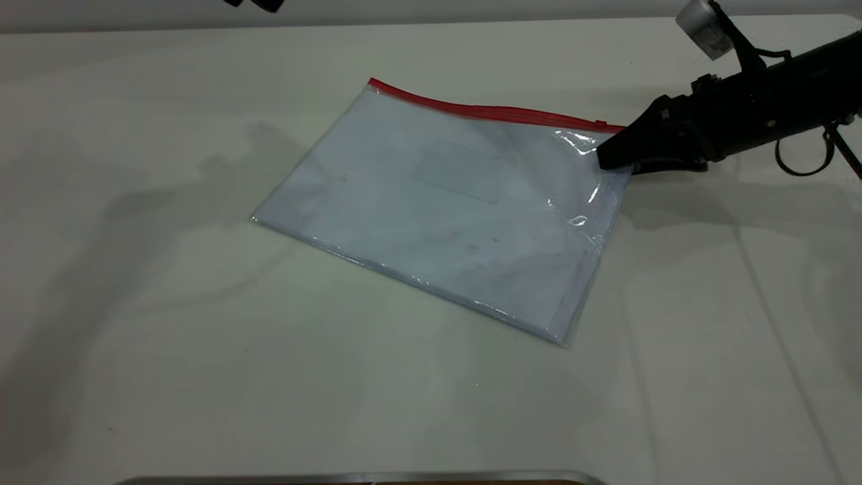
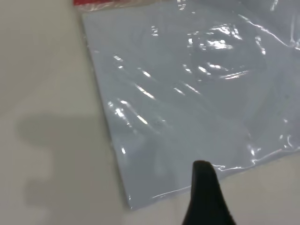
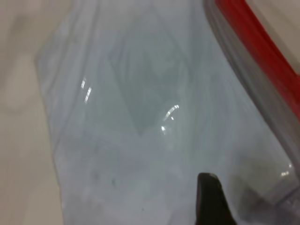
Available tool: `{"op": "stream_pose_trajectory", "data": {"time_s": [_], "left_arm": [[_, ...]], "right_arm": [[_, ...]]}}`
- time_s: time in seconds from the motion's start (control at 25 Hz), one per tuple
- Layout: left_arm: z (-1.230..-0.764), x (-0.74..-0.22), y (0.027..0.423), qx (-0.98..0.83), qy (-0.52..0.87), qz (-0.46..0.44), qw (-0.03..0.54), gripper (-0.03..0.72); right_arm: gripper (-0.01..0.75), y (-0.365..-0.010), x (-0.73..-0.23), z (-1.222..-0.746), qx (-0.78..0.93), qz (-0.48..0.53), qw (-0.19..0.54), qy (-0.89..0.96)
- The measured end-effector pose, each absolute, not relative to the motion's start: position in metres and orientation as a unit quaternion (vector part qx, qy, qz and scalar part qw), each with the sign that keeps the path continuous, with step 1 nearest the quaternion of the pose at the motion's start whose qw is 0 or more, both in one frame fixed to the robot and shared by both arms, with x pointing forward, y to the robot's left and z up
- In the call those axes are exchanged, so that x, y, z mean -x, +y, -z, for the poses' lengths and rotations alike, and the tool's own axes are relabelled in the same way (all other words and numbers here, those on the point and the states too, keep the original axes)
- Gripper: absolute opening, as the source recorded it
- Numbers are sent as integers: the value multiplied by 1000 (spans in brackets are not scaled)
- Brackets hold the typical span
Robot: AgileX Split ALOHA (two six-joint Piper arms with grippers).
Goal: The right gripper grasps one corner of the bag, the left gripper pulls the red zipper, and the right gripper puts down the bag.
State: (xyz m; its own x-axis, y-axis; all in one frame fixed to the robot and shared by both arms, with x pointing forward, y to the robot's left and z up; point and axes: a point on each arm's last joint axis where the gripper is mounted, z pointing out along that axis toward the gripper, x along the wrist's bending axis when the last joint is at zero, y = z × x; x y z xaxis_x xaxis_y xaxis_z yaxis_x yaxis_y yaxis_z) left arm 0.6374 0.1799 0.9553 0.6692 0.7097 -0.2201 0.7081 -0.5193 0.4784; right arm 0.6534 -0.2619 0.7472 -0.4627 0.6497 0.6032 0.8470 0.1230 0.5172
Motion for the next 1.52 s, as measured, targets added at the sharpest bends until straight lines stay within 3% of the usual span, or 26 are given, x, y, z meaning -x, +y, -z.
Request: {"op": "stream_pose_trajectory", "data": {"time_s": [0.12,0.16,0.28,0.36,0.56,1.04,1.28,1.52], "left_arm": [[-955,-635,172,-882,384,-2,273,551],[-955,-634,169,-885,377,-3,274,551],[-952,-633,164,-895,351,-6,274,551],[-948,-633,160,-901,339,-4,271,551],[-939,-627,143,-925,272,-6,266,551],[-920,-619,120,-962,95,-24,253,551],[-901,-622,119,-964,86,-19,249,551],[-892,-627,114,-956,85,-31,280,534]], "right_arm": [[377,-261,-654,-747,503,440,118,-734],[328,-260,-653,-747,499,444,120,-734],[83,-256,-651,-751,473,466,137,-735],[33,-252,-648,-756,449,487,153,-734],[33,-230,-652,-764,381,503,156,-760],[33,-128,-672,-804,173,463,154,-855],[33,-105,-678,-819,131,462,141,-866],[33,-97,-676,-820,112,452,142,-874]]}}
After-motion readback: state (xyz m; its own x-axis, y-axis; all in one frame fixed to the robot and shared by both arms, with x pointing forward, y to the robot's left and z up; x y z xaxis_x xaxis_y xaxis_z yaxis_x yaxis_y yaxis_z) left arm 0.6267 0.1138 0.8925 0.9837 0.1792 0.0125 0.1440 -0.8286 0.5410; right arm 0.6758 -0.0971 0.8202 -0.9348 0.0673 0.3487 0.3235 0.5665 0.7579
